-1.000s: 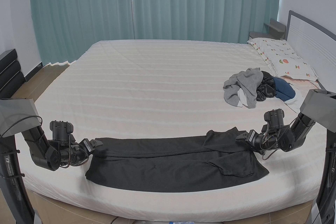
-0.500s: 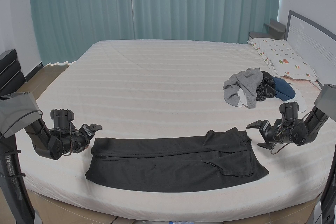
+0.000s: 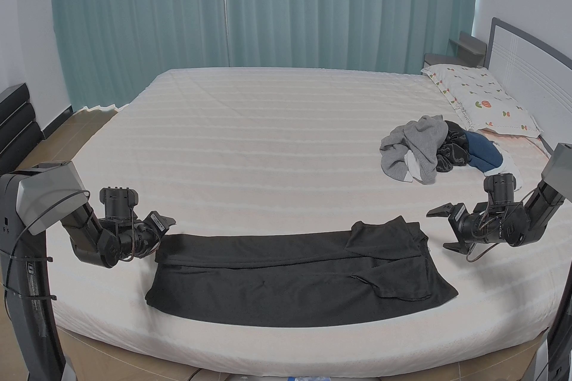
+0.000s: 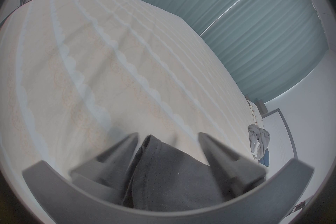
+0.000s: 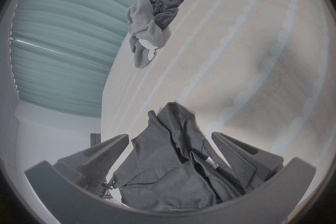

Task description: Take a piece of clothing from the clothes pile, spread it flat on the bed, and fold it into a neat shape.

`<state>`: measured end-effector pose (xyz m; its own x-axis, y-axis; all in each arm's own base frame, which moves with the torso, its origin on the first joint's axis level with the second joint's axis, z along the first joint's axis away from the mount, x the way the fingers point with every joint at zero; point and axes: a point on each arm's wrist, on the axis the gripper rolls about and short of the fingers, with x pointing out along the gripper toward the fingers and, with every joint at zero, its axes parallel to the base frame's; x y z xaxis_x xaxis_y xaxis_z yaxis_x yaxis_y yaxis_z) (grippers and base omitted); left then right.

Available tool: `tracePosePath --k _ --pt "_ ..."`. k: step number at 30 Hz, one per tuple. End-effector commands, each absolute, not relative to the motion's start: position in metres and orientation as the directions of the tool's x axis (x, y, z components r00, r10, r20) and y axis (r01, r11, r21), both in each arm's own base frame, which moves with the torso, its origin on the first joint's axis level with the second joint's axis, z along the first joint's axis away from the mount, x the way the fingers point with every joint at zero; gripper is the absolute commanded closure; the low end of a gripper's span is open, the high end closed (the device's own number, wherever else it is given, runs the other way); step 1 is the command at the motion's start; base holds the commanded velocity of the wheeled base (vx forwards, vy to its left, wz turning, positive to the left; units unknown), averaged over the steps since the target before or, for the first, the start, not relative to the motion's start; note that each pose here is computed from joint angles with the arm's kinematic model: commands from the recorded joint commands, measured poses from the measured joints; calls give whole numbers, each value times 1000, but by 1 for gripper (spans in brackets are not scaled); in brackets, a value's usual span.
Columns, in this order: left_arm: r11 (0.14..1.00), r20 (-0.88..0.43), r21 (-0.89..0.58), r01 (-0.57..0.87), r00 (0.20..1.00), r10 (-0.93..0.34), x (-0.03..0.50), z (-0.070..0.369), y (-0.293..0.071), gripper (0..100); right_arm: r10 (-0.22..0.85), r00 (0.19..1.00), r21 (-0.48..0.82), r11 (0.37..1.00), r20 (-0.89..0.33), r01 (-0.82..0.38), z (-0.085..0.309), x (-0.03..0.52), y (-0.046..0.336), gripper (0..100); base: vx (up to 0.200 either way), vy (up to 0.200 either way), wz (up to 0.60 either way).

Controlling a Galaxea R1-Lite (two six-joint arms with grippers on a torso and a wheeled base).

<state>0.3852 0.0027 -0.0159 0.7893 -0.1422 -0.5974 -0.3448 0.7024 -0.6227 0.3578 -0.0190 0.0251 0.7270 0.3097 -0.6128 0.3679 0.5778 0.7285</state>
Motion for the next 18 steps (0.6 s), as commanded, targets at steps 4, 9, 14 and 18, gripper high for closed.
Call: tracePosePath --k 4,9,14,18 --pt "697 -599 -618 -364 792 -118 386 -18 8 100 295 740 737 558 -605 381 26 358 -32 0 0 0 0" --pt "696 -601 -611 -378 793 -97 387 -18 9 100 297 735 736 558 -609 384 24 359 -32 0 0 0 0" --pt "696 -599 -612 -377 795 -95 387 -18 10 100 300 731 734 559 -612 385 23 358 -30 0 0 0 0" --pt "695 -599 -612 -379 795 -94 387 -18 10 100 300 732 735 559 -611 384 23 358 -30 0 0 0 0"
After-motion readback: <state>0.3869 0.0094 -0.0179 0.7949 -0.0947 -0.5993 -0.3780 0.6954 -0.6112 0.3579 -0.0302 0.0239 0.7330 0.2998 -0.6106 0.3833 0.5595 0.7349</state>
